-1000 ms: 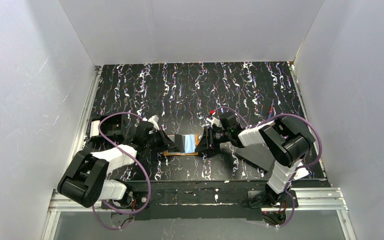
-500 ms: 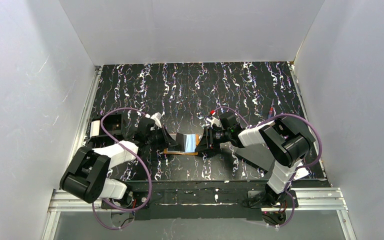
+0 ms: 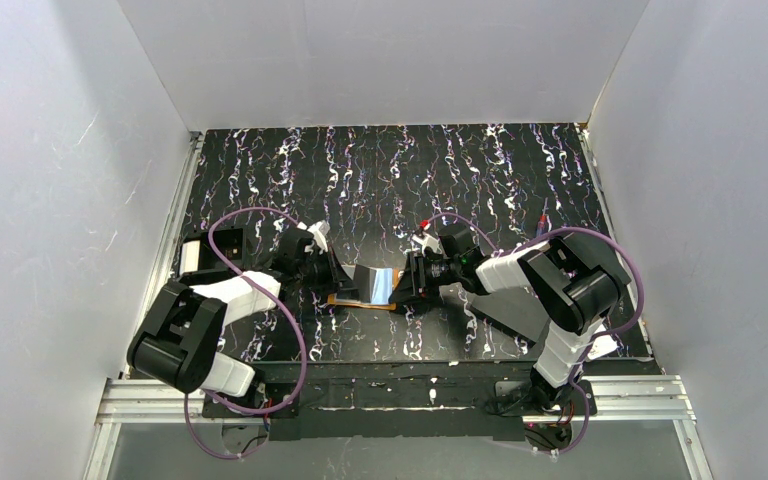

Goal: Put the credit cards into the card holder
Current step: Insert the credit card into the card holder.

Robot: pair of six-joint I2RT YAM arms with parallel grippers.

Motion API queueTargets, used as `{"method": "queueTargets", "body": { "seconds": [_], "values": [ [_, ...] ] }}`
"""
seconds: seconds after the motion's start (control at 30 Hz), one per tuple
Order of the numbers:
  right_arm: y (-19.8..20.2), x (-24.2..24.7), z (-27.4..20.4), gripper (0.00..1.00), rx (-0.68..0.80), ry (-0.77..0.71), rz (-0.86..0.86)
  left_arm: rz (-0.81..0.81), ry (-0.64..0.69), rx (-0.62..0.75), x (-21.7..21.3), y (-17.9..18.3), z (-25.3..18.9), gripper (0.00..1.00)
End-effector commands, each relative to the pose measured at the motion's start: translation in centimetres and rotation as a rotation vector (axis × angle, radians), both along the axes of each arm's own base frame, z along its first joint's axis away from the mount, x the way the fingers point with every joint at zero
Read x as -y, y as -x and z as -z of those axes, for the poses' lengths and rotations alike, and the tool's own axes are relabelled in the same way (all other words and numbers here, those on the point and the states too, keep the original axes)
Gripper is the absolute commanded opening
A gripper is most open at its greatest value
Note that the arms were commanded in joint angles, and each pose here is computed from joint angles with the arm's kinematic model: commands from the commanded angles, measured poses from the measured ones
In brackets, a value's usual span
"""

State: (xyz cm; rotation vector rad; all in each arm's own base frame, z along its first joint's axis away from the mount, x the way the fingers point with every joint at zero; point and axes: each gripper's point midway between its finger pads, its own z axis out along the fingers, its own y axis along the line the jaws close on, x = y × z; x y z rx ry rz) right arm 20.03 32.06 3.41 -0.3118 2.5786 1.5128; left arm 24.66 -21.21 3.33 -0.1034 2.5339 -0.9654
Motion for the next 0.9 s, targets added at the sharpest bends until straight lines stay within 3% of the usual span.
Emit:
{"method": "queueTargets", "body": {
  "seconds": [0.0, 0.17, 0.57, 0.87],
  "values": [
    [-1.0, 0.2, 2.1, 0.46, 0.012, 0.095, 0.070, 0.022, -0.006, -0.080, 0.0, 1.7, 0.6, 0.00],
    [-1.6, 0.4, 1.7, 0.38, 0.034, 0.117, 0.137, 0.005, 0.000, -0.115, 0.0, 2.1, 1.0, 0.00],
    [-1.9, 0.8, -2.3, 0.38, 0.126, 0.084, 0.150, -0.001, -0.005, -0.128, -0.2, 2.4, 1.4, 0.00],
    [-2.1, 0.1, -0.7, 0.37, 0.100, 0.091, 0.128, -0.001, -0.005, -0.133, -0.2, 2.6, 1.5, 0.00]
  ]
}}
